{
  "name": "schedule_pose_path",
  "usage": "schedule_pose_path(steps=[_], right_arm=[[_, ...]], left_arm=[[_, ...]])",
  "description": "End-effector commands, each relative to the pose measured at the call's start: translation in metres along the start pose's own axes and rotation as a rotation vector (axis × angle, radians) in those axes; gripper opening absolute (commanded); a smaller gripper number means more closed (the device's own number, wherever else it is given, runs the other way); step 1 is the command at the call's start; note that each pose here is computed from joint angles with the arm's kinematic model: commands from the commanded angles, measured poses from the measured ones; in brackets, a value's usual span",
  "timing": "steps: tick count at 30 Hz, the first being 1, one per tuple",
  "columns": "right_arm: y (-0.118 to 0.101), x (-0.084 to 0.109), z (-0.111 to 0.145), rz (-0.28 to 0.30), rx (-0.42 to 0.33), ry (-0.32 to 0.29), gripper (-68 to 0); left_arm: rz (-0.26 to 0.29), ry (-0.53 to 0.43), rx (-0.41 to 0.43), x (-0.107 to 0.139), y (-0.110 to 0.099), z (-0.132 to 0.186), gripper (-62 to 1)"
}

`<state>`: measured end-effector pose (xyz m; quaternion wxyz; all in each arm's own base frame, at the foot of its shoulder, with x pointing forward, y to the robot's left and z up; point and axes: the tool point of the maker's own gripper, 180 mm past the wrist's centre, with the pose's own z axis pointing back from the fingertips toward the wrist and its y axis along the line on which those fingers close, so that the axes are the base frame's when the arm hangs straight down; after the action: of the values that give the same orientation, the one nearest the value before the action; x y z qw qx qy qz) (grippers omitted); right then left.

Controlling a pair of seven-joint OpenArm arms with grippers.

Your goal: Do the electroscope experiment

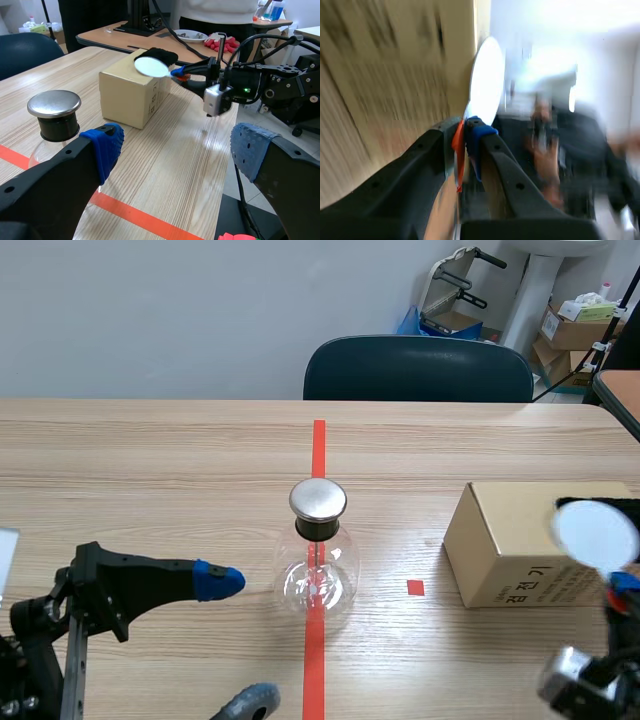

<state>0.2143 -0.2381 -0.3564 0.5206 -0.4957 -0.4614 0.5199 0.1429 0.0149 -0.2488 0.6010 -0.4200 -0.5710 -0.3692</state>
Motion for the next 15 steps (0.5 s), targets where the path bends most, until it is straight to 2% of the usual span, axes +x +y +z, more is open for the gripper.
schedule_pose_path(steps=[1,2,3,4,5,8,9,10,11,12,15], right_arm=[[-0.013,-0.030,0.001,0.031,-0.053,0.131,-65.6],[-0.013,-0.039,0.003,0.033,-0.052,0.174,-65.6],[-0.014,-0.040,0.003,0.033,-0.052,0.180,-65.6],[-0.013,-0.036,0.002,0.037,-0.051,0.154,-65.6],[-0.013,-0.024,0.001,0.041,-0.048,0.093,-65.6],[-0.011,0.021,0.002,0.046,-0.043,-0.160,-65.6],[-0.010,0.031,0.004,0.047,-0.042,-0.216,-65.6],[-0.010,0.034,0.005,0.048,-0.042,-0.238,-65.6],[-0.011,0.032,0.005,0.045,-0.043,-0.226,-65.6],[-0.011,0.023,0.003,0.037,-0.046,-0.172,-65.6],[-0.013,-0.025,0.002,0.029,-0.051,0.096,-65.6]], left_arm=[[0.004,-0.037,-0.006,0.010,-0.002,-0.003,-14.2],[0.004,-0.037,-0.006,0.010,-0.002,-0.003,-14.2],[0.004,-0.037,-0.006,0.010,-0.002,-0.003,-14.2],[0.004,-0.037,-0.006,0.010,-0.002,-0.003,-14.2],[0.004,-0.037,-0.006,0.010,-0.002,-0.003,-14.2],[0.004,-0.035,-0.006,0.009,-0.002,-0.003,-14.2],[0.004,-0.035,-0.006,0.009,-0.002,-0.003,-14.2],[0.004,-0.035,-0.006,0.009,-0.002,-0.003,-14.2],[0.004,-0.035,-0.006,0.009,-0.002,-0.003,-14.2],[0.004,-0.035,-0.006,0.009,-0.002,-0.003,-14.2],[0.004,-0.035,-0.006,0.009,-0.002,-0.003,-14.2]])
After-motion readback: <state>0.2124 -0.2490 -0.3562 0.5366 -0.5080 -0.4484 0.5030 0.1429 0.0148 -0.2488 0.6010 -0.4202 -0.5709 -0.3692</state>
